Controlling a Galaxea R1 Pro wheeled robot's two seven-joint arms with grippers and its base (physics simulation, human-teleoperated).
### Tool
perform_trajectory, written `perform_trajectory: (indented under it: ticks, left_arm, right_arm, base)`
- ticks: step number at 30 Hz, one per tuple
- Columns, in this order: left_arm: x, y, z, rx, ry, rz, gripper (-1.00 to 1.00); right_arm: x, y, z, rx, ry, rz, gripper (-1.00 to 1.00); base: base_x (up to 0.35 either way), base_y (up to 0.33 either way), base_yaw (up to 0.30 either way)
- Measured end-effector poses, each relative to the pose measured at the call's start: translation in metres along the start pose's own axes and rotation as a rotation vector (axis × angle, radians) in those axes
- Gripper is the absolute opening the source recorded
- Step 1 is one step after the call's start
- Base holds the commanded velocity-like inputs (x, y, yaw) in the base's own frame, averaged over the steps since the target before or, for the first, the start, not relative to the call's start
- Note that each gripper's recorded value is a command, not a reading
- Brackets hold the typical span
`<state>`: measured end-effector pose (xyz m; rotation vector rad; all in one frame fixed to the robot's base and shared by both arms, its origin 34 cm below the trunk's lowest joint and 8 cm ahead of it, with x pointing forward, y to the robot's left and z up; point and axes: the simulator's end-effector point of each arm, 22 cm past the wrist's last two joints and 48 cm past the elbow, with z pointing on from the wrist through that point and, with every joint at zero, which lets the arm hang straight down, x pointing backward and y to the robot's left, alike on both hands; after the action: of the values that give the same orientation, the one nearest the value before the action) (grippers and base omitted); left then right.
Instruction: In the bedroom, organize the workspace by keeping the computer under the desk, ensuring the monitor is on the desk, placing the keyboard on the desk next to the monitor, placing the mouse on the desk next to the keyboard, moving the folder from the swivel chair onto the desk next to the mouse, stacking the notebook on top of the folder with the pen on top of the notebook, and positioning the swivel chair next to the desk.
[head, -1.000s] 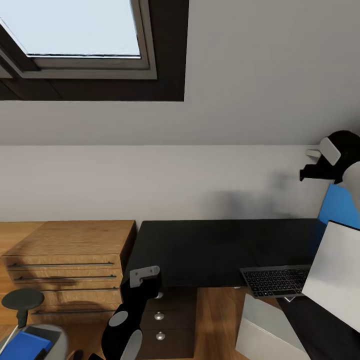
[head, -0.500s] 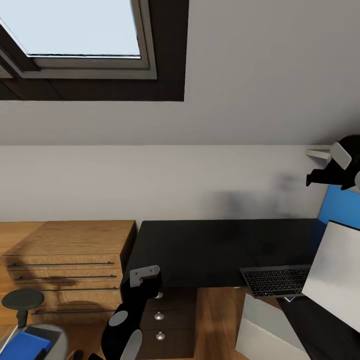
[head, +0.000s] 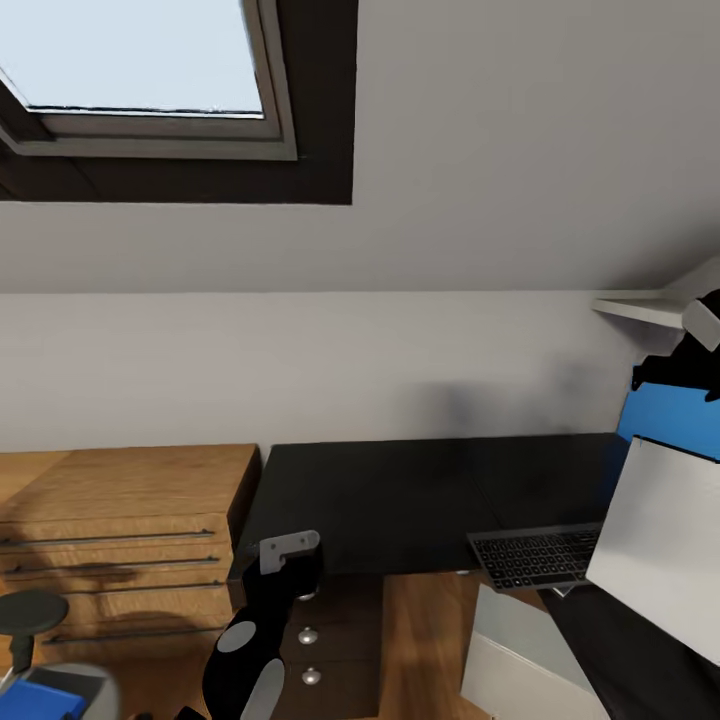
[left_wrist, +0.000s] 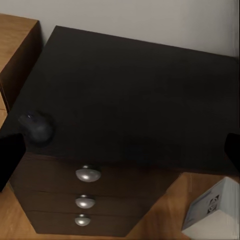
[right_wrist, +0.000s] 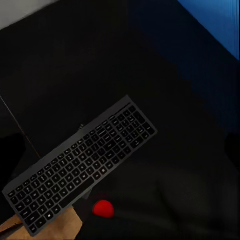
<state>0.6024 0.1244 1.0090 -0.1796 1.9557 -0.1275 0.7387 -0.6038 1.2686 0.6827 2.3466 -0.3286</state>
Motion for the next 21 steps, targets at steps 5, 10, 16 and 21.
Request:
perform_trajectory:
  ticks: [5, 10, 16, 21]
  left_arm:
    - [-0.001, -0.001, -0.001, 0.001, -0.003, 0.0, 1.0]
    - [-0.002, -0.002, -0.001, 0.004, -0.005, 0.001, 1.0]
    - [-0.002, -0.003, -0.002, 0.006, -0.006, 0.002, 1.0]
    - [-0.002, -0.003, -0.002, 0.007, -0.008, 0.001, 1.0]
  right_arm:
    - [0.004, -0.002, 0.003, -0.002, 0.006, 0.005, 1.0]
    - [0.005, -0.002, 0.004, -0.004, 0.005, 0.007, 1.0]
    - [0.009, -0.003, 0.007, -0.001, 0.013, 0.004, 1.0]
    - [0.019, -0.003, 0.015, 0.007, 0.029, -0.004, 1.0]
  base:
    - [0.0, 0.0, -0.253]
    - [0.0, 0.0, -0.237]
    - [0.043, 0.0, -0.076]
    - [0.243, 0.0, -0.015]
